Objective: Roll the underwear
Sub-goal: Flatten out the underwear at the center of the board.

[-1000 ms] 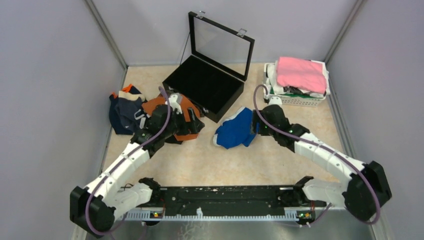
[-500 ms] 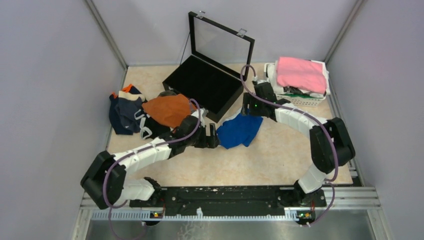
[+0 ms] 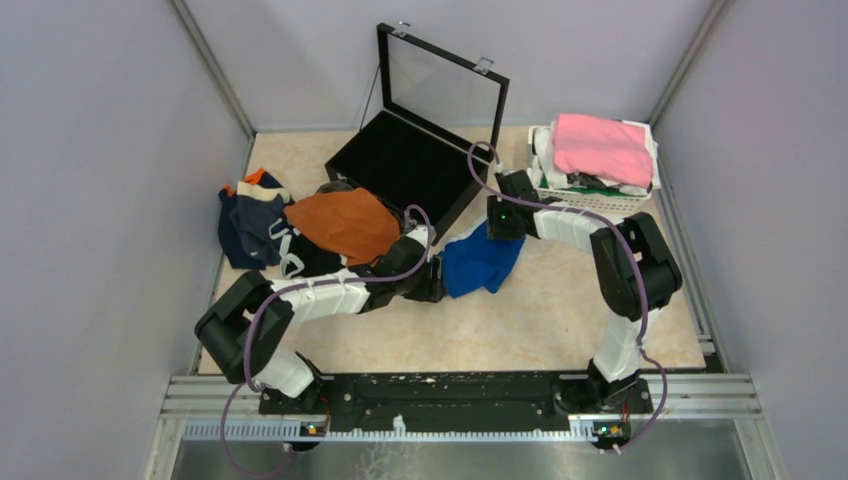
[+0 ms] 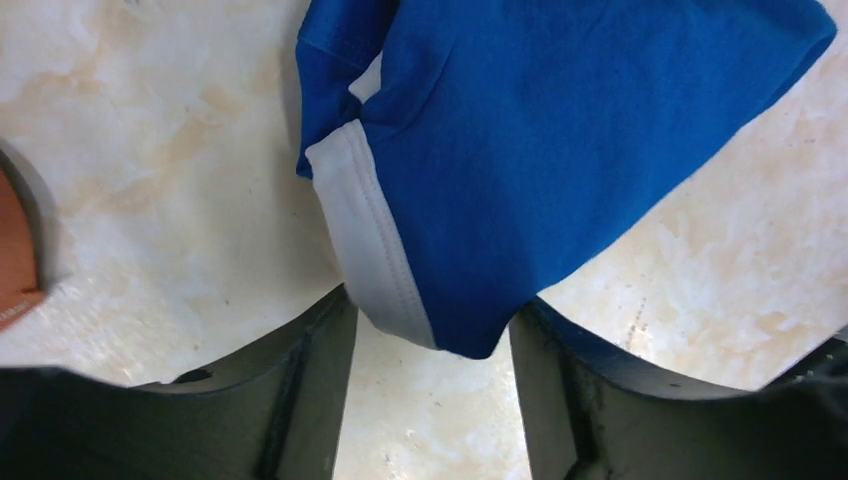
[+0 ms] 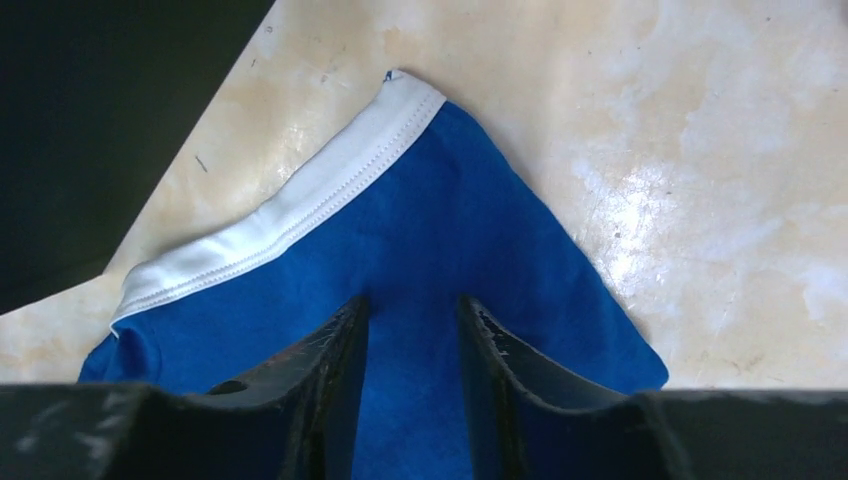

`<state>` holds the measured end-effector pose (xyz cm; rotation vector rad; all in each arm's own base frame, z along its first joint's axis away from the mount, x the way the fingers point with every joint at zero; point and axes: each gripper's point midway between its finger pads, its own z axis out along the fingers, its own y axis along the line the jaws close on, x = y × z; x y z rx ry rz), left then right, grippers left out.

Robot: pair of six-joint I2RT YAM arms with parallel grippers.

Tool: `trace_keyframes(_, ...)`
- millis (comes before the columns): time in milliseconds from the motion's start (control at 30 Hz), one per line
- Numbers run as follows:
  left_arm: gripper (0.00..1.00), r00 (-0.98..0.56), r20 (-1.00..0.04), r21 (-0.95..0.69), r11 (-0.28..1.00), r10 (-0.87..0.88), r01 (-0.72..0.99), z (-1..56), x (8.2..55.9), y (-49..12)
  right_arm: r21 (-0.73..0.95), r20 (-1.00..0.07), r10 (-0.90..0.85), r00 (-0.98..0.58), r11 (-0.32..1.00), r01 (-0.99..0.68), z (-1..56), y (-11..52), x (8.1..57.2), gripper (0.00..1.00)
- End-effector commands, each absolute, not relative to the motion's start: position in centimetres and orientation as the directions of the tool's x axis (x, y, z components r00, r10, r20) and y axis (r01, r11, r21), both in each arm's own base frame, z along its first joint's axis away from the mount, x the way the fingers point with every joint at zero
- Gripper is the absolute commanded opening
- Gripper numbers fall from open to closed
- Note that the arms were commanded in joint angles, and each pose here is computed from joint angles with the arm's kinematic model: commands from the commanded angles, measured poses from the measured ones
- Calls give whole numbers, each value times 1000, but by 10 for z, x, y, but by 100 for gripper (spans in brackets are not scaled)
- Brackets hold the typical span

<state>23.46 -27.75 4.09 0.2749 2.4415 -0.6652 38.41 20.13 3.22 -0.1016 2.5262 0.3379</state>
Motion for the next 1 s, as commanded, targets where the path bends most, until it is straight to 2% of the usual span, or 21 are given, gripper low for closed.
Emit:
trace_keyframes(0, 57, -747, -665, -385, 853, 10, 354, 62, 260, -290, 235, -649, 33, -760, 959, -159, 64, 205, 399, 31)
trace_keyframes(33, 52, -744, -669, -378, 857, 9, 350, 64, 261, -290, 244, -669, 42, -742, 955, -166, 73, 206, 400, 26)
trace_keyframes(133, 27, -722, -692, -352, 870, 7, 345, 74, 268, -287, 269, -728, 70, -682, 944, -191, 108, 207, 402, 14)
trace_keyframes(200, 15, -696, -718, -325, 881, 6, 343, 86, 277, -285, 292, -766, 92, -636, 931, -217, 135, 209, 401, 2)
trace_keyframes(233, 11, -693, -721, -299, 894, 18, 334, 89, 278, -280, 301, -785, 105, -611, 926, -228, 148, 209, 400, 0)
trace_keyframes(333, 2, -647, -762, -247, 914, 23, 323, 112, 289, -272, 329, -824, 149, -546, 912, -247, 186, 207, 395, 0)
trace_keyframes(467, 0, -595, -803, -202, 919, 43, 339, 133, 293, -263, 349, -832, 180, -525, 906, -241, 209, 199, 379, 0)
trace_keyframes(500, 0, -590, -806, -204, 914, 47, 350, 137, 292, -264, 352, -825, 179, -537, 905, -238, 207, 198, 374, 3)
trace_keyframes(567, 0, -588, -807, -217, 896, 58, 386, 146, 288, -269, 374, -802, 178, -570, 894, -248, 199, 199, 361, 23)
trace_keyframes(667, 0, -573, -816, -241, 852, 82, 465, 165, 281, -280, 419, -772, 198, -603, 873, -249, 185, 198, 340, 37)
trace_keyframes(800, 0, -539, -837, -239, 826, 90, 510, 196, 280, -285, 444, -757, 233, -611, 869, -219, 174, 187, 317, 44)
trace_keyframes(967, 0, -473, -878, -189, 856, 72, 482, 239, 289, -272, 429, -774, 256, -580, 884, -183, 186, 167, 297, 45)
